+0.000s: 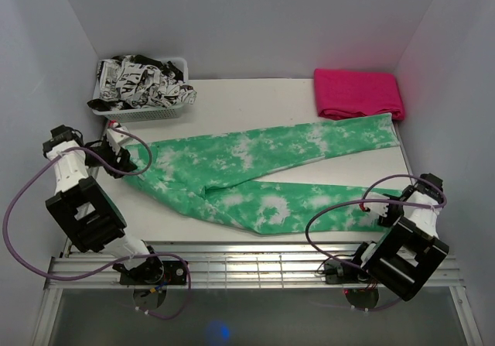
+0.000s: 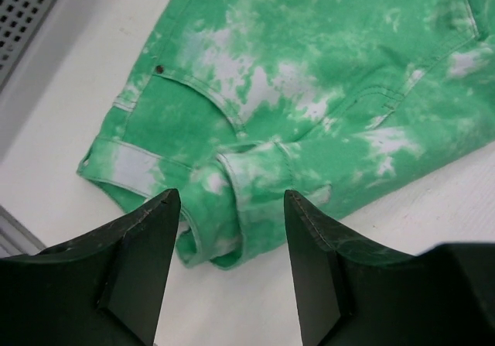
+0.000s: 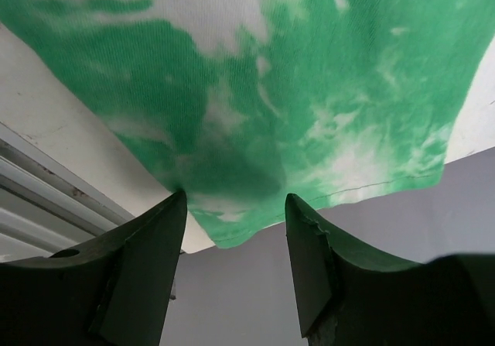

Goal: Fold and stack the trousers
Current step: Flatten the trousers out

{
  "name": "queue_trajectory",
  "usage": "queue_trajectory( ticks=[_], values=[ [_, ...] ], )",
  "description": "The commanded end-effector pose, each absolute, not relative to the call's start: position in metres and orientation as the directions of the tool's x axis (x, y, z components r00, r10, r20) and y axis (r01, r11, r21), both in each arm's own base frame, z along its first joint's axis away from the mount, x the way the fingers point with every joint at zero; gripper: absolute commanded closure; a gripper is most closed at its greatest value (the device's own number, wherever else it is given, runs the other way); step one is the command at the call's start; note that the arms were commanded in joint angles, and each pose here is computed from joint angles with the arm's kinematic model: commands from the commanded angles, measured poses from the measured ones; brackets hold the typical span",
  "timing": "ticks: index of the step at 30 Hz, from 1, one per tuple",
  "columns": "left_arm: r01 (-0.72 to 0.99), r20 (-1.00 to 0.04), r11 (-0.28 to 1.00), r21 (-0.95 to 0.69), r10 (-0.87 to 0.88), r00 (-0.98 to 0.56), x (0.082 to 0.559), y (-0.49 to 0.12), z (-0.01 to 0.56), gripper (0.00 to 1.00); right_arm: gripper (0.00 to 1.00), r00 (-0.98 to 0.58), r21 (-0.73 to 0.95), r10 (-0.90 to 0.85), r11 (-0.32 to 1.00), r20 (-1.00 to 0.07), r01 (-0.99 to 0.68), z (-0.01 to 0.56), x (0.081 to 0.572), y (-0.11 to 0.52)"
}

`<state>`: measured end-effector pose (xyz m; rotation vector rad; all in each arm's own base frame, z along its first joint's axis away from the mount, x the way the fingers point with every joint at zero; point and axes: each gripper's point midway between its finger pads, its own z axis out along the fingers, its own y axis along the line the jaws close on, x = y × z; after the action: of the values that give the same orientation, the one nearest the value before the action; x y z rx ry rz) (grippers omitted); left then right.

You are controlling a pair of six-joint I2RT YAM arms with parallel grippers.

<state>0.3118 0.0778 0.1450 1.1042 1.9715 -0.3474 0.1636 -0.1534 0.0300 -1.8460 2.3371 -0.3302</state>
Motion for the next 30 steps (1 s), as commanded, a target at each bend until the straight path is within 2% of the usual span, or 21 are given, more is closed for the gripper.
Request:
queue_trajectory(
  ticks=[1,10,16,19,22,23,24,26,30],
  values=[
    [0.76,-0.844,0.631,0.157,0.485,-0.228,0.329,0.093,0.177,0.33,0.41,0.045,-0.244,-0.989,-0.079,0.14,-0.967,0.038,0.176,-0.175],
    [0.789,-0.793,0.581,0.2,0.568,-0.217,0.302,0.094,0.161,0.33,0.4,0.098,-0.231,-0.982,-0.134,0.159,-0.964,0.031,0.156,-0.172],
    [0.793,-0.804,0.578,0.191,0.555,-0.211,0.294,0.085,0.157,0.33,0.43,0.097,-0.215,-0.981,-0.132,0.165,-0.968,0.021,0.15,-0.177],
    [0.816,-0.783,0.542,0.204,0.59,-0.196,0.287,0.083,0.152,0.33,0.55,0.101,-0.233,-0.974,-0.148,0.202,-0.961,0.009,0.154,-0.182],
    [0.858,-0.729,0.454,0.241,0.669,-0.149,0.272,0.082,0.139,0.34,0.78,0.094,-0.251,-0.972,-0.148,0.214,-0.957,0.002,0.158,-0.185],
    [0.874,-0.699,0.393,0.286,0.709,-0.09,0.27,0.083,0.136,0.35,0.88,0.088,-0.251,-0.973,-0.142,0.215,-0.958,0.0,0.158,-0.186],
    [0.885,-0.681,0.36,0.295,0.729,-0.07,0.265,0.082,0.13,0.36,0.92,0.076,-0.262,-0.971,-0.136,0.226,-0.955,0.002,0.161,-0.189],
    [0.892,-0.626,0.293,0.345,0.78,-0.014,0.264,0.088,0.123,0.36,0.92,0.037,-0.271,-0.976,-0.096,0.215,-0.958,0.004,0.161,-0.191],
    [0.884,-0.583,0.206,0.419,0.808,0.088,0.268,0.087,0.116,0.37,0.92,-0.045,-0.308,-0.986,-0.007,0.159,-0.951,0.027,0.171,-0.197]
  ],
)
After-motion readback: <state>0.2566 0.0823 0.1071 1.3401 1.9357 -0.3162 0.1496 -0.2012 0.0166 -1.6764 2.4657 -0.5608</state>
